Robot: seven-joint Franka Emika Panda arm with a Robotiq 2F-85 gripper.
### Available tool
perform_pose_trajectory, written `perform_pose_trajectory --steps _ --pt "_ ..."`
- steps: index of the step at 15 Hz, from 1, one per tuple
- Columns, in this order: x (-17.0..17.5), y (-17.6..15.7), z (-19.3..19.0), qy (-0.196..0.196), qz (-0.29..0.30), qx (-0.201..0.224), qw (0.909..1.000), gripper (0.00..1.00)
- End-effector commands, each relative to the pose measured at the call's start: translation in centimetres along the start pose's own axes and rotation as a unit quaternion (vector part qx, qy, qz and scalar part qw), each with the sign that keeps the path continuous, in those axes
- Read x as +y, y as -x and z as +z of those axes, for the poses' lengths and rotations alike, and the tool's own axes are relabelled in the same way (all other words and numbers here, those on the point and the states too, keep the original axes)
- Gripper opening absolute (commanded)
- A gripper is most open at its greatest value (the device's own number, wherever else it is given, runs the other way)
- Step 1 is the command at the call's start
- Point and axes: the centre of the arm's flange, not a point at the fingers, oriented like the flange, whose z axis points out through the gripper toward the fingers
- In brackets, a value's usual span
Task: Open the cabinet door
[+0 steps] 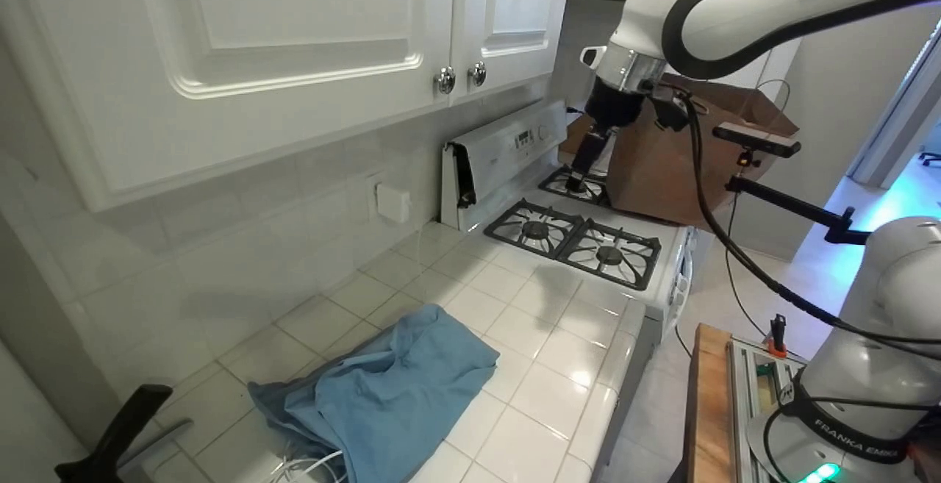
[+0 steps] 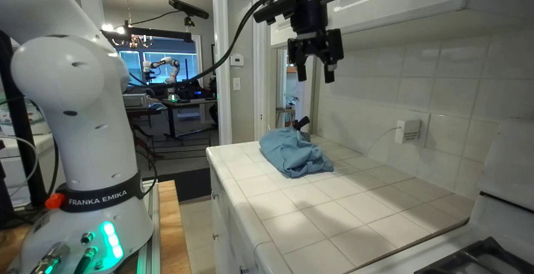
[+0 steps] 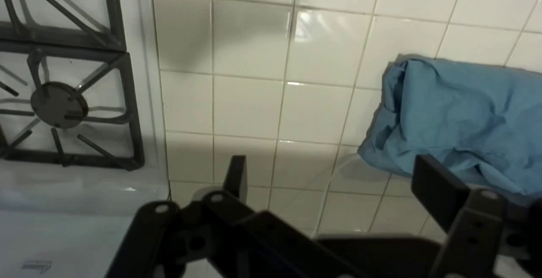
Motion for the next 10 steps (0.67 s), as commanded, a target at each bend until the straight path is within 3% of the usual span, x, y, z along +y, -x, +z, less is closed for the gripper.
perform_pose_trajectory --steps 1,5,10 --pt "-1.8 -5.2 -3.8 0.004 0.019 -0.001 0.9998 1.00" --pt "-5.3 -3.0 -7.0 -0.024 0.027 0.021 0.9991 1.00" --pt "-7.4 -3.9 -9.7 -0.014 0.034 0.036 0.9987 1.00"
